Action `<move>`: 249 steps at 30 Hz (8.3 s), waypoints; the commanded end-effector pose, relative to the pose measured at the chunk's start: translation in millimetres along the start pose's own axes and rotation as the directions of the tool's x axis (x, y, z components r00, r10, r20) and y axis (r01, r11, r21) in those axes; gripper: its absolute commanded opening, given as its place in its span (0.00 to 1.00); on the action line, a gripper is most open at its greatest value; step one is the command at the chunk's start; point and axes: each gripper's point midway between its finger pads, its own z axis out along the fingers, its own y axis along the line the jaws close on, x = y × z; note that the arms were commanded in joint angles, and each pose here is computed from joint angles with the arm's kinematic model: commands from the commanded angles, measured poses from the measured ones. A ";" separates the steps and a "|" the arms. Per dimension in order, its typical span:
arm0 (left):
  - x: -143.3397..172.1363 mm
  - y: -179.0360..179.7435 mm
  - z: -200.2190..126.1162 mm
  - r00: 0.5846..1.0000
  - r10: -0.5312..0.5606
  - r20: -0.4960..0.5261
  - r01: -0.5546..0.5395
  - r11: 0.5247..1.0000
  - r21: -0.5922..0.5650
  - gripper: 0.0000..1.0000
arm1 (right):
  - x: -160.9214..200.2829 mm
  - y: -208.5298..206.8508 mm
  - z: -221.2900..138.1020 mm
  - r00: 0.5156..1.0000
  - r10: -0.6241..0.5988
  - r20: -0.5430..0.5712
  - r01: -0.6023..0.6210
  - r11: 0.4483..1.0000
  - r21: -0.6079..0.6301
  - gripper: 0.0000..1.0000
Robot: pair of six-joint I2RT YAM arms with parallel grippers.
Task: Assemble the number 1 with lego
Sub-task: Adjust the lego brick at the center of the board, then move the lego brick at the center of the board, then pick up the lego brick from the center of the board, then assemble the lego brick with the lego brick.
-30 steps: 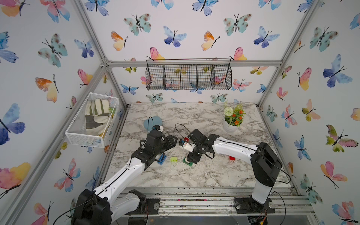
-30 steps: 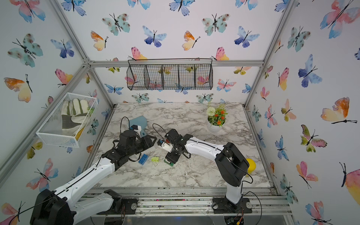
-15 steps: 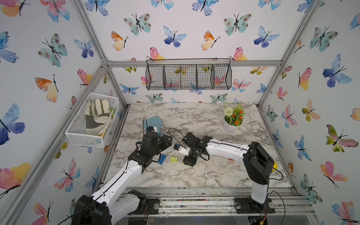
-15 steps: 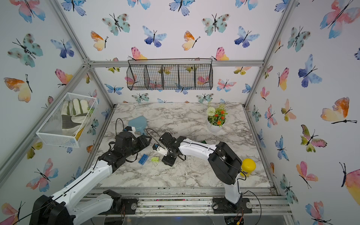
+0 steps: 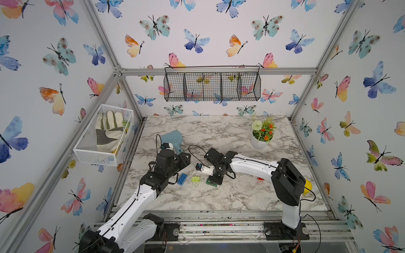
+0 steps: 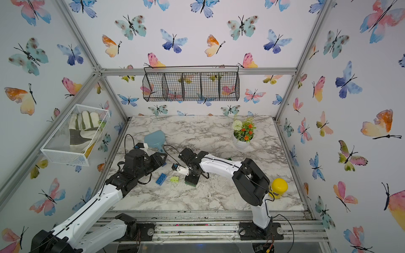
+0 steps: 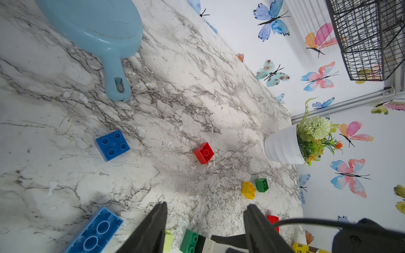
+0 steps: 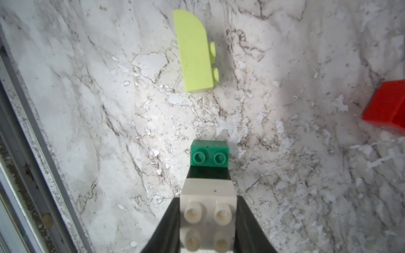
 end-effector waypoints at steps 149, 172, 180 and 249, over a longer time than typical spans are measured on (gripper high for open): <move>-4.2 105.5 -16.7 0.994 -0.071 0.081 0.102 0.851 -0.515 0.60 | -47.0 -71.4 47.8 0.688 0.709 0.156 -0.721 0.643 0.260 0.38; -7.3 101.8 -17.3 0.992 -0.077 0.101 0.117 0.863 -0.492 0.59 | -61.5 -64.2 32.2 0.730 0.665 0.158 -0.683 0.702 0.200 0.20; -12.0 75.6 -13.7 0.997 0.045 0.066 -0.019 0.934 -0.356 0.60 | -76.0 -59.6 -44.2 0.857 0.426 0.289 -0.489 0.850 0.198 0.13; -21.2 73.3 -13.6 0.983 0.123 0.139 -0.080 0.958 -0.277 0.61 | 6.0 17.6 -29.6 0.977 -0.213 -0.011 0.211 0.971 -0.113 0.03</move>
